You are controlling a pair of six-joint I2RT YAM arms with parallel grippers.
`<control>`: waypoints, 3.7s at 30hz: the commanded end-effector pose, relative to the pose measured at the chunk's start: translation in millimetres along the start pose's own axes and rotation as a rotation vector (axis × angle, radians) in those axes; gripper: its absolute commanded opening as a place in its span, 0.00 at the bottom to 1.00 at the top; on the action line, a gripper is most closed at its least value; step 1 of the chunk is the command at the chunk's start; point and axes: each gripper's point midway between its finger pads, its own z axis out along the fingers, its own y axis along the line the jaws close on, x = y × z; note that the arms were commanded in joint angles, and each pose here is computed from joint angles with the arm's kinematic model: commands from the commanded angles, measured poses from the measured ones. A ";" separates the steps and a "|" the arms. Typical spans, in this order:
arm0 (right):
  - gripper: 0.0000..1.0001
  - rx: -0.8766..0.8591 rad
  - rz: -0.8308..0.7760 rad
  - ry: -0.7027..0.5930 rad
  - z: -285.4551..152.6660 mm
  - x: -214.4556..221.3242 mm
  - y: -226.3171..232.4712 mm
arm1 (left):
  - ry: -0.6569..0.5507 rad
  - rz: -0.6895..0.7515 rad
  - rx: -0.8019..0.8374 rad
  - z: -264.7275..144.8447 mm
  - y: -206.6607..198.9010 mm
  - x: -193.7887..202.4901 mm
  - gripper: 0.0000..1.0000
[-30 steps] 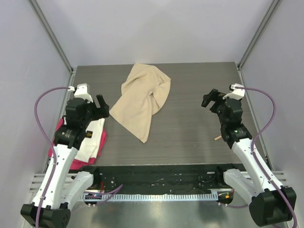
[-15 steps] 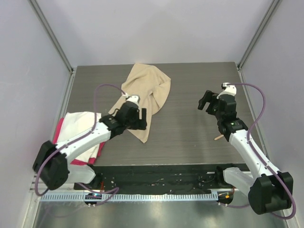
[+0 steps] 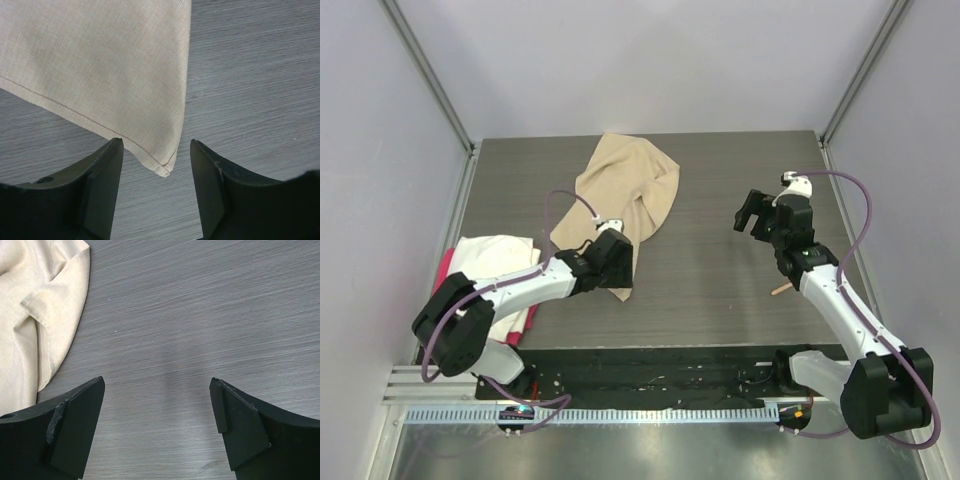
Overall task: Fold the napkin, place the utensils inside, and roll it up
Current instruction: Flatten out the napkin at the center of the board.
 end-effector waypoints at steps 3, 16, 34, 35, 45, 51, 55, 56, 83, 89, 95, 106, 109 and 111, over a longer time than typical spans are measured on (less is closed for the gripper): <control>0.95 -0.042 0.014 -0.038 -1.6 -21.2 13.1 | 0.028 -0.073 0.018 18.9 -5.4 16.5 0.54; 0.95 -0.044 0.010 -0.018 1.8 -17.7 14.2 | 0.128 -0.135 -0.001 34.1 2.8 52.0 0.41; 0.81 -0.099 -0.256 0.175 72.4 11.9 125.1 | -0.125 -0.265 -0.043 -26.1 79.2 -10.8 0.00; 0.80 -0.113 -0.268 0.162 76.5 -1.9 143.5 | -0.129 -0.281 -0.037 -27.5 84.6 -11.6 0.00; 0.63 -0.184 -0.381 0.306 158.9 66.3 229.5 | -0.137 -0.344 -0.079 -33.2 130.0 -14.0 0.00; 0.60 -0.214 -0.426 0.330 178.0 84.4 249.7 | -0.121 -0.369 -0.057 -25.0 130.8 -16.2 0.00; 0.59 -0.226 -0.448 0.340 187.5 95.1 256.0 | -0.107 -0.376 -0.048 -20.2 130.5 -14.0 0.00; 0.59 -0.222 -0.452 0.340 189.8 97.5 256.1 | -0.106 -0.376 -0.050 -19.6 130.8 -13.8 0.00; 0.01 -0.066 -0.476 0.100 160.6 -8.5 242.2 | -0.238 -0.332 -0.054 -57.4 126.0 -78.7 0.00; 0.01 -0.016 -0.458 0.034 88.0 -72.0 212.4 | -0.354 -0.278 -0.079 -102.2 124.1 -128.1 0.00; 0.01 0.031 -0.354 -0.080 -1.3 -127.6 174.1 | -0.523 -0.155 -0.070 -179.1 114.2 -182.4 0.00; 0.01 -0.176 -0.120 -0.300 -191.7 -213.4 128.7 | -0.869 -0.009 0.054 -365.3 81.5 -218.2 0.00; 0.01 -0.209 -0.065 -0.372 -234.2 -232.4 113.1 | -0.938 -0.009 0.093 -404.4 74.5 -217.2 0.00; 0.01 -0.232 -0.028 -0.436 -261.3 -247.6 103.6 | -0.990 -0.013 0.120 -429.9 70.2 -217.0 0.00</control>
